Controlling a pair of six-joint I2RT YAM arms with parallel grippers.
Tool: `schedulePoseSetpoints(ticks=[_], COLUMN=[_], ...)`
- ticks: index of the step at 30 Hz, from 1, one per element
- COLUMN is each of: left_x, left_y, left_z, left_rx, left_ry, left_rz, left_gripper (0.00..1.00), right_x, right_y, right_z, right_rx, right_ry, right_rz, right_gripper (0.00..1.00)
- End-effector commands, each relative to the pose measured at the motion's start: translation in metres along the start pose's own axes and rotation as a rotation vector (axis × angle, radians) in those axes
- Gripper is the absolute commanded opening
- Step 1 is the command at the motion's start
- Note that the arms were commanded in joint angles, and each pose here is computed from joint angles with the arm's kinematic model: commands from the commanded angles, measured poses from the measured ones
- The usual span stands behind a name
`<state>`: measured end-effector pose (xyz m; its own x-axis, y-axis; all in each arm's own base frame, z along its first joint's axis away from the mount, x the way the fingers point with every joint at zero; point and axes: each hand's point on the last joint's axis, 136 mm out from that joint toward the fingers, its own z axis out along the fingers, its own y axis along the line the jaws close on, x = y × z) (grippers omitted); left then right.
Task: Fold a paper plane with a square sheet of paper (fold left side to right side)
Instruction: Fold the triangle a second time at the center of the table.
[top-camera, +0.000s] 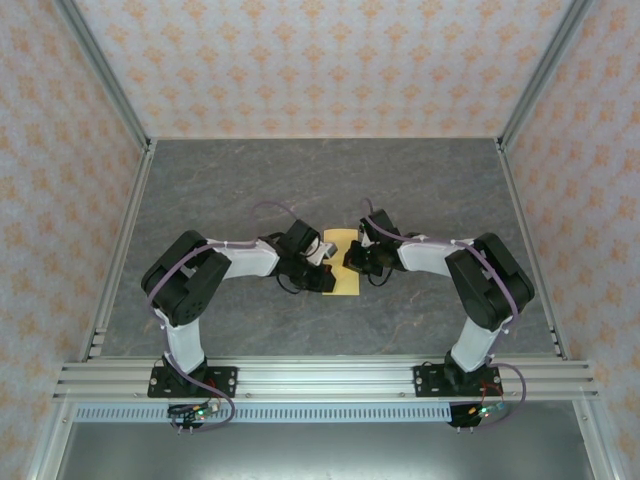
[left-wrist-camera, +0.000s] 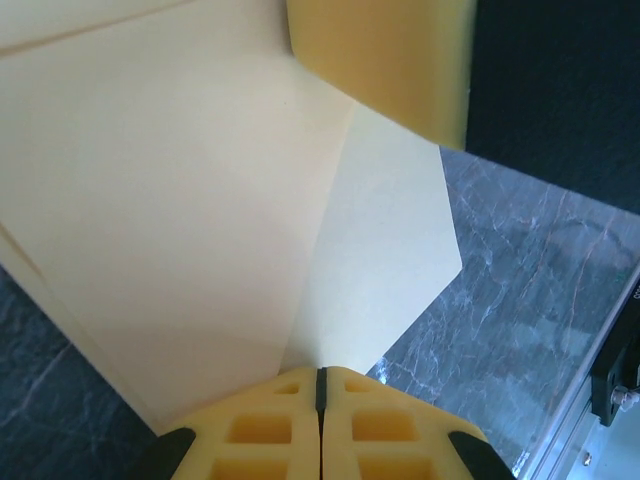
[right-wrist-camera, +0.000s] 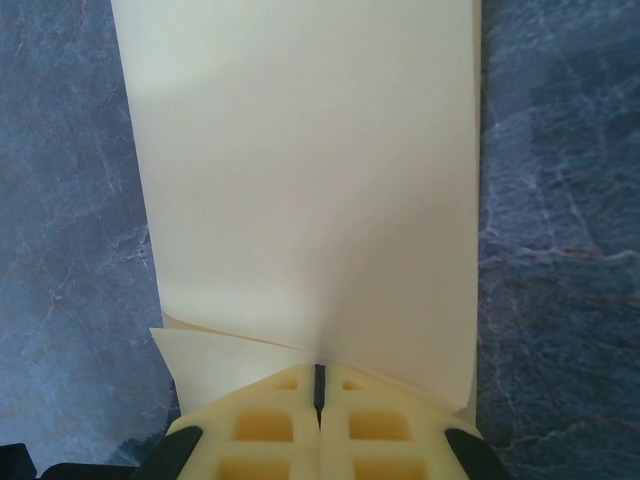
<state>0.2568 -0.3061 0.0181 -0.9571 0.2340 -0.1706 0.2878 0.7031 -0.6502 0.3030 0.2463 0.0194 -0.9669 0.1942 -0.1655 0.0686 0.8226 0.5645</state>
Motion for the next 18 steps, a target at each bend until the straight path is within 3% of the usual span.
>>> schedulePoseSetpoints(ticks=[1, 18], left_x=[0.007, 0.035], left_y=[-0.004, 0.025], left_z=[-0.005, -0.011], left_rx=[-0.002, -0.095], left_ry=[0.002, 0.005], left_rz=[-0.004, -0.053], left_gripper=[0.05, 0.04], right_x=[0.016, 0.017], right_y=[-0.035, -0.040], right_z=[0.007, 0.005], right_rx=[0.137, 0.169], right_ry=[0.046, 0.050], right_rz=[0.019, 0.013], right_gripper=[0.00, 0.00])
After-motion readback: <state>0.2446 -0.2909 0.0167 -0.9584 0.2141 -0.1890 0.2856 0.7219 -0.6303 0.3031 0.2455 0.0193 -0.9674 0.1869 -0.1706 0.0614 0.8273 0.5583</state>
